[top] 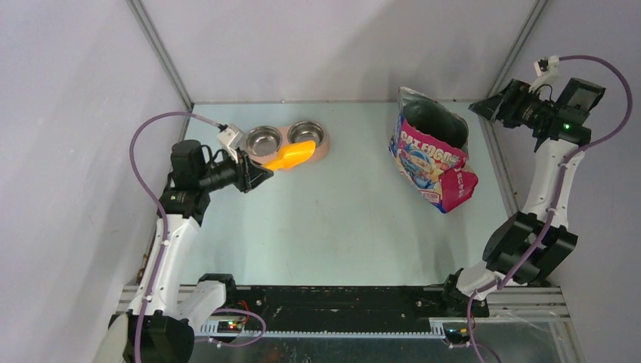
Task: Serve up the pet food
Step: Collect the pet food from the pet food bag.
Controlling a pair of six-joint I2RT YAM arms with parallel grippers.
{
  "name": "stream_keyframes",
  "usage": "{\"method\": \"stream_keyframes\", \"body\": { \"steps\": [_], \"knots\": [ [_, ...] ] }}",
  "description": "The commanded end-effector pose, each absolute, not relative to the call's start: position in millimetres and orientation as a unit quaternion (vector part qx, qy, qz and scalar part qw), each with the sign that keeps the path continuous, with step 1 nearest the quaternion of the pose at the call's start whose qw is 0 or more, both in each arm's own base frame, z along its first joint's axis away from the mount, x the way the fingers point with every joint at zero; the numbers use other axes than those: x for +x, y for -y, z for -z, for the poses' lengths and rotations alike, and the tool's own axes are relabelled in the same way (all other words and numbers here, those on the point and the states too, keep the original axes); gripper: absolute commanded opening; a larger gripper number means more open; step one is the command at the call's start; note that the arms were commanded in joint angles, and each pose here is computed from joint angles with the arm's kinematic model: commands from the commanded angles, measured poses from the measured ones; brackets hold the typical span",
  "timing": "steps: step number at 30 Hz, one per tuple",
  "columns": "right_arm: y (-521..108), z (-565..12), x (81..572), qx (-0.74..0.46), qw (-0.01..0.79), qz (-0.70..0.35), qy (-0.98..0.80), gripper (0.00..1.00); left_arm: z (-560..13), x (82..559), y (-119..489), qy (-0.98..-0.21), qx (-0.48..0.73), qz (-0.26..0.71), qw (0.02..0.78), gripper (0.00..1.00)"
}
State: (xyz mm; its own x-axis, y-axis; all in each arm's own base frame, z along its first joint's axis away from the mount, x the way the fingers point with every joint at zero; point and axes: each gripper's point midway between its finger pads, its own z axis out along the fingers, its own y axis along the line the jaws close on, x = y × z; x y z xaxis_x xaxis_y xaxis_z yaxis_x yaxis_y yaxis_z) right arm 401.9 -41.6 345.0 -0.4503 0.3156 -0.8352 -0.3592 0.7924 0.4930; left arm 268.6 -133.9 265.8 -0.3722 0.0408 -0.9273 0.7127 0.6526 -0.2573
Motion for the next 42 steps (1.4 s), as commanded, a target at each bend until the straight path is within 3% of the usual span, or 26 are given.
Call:
{"method": "stream_keyframes", "body": {
  "steps": [1, 13, 25, 35, 42],
  "knots": [
    [28, -347, 404, -0.021, 0.507, -0.404, -0.761, 0.75, -282, 270, 136, -0.731, 0.26, 0.342, 0.53, 0.0],
    [4, -309, 403, -0.035, 0.446, -0.452, -0.772, 0.69, -279, 271, 138, -0.732, 0.256, 0.351, 0.525, 0.0],
    [-15, -295, 401, -0.062, 0.429, -0.436, -0.789, 0.68, -279, 270, 139, -0.729, 0.259, 0.355, 0.525, 0.0],
    [-25, -287, 405, -0.065, 0.422, -0.407, -0.807, 0.54, -278, 271, 139, -0.729, 0.26, 0.356, 0.525, 0.0],
    [-32, -287, 408, -0.074, 0.43, -0.371, -0.82, 0.3, -277, 270, 140, -0.731, 0.253, 0.363, 0.52, 0.0]
  ]
}}
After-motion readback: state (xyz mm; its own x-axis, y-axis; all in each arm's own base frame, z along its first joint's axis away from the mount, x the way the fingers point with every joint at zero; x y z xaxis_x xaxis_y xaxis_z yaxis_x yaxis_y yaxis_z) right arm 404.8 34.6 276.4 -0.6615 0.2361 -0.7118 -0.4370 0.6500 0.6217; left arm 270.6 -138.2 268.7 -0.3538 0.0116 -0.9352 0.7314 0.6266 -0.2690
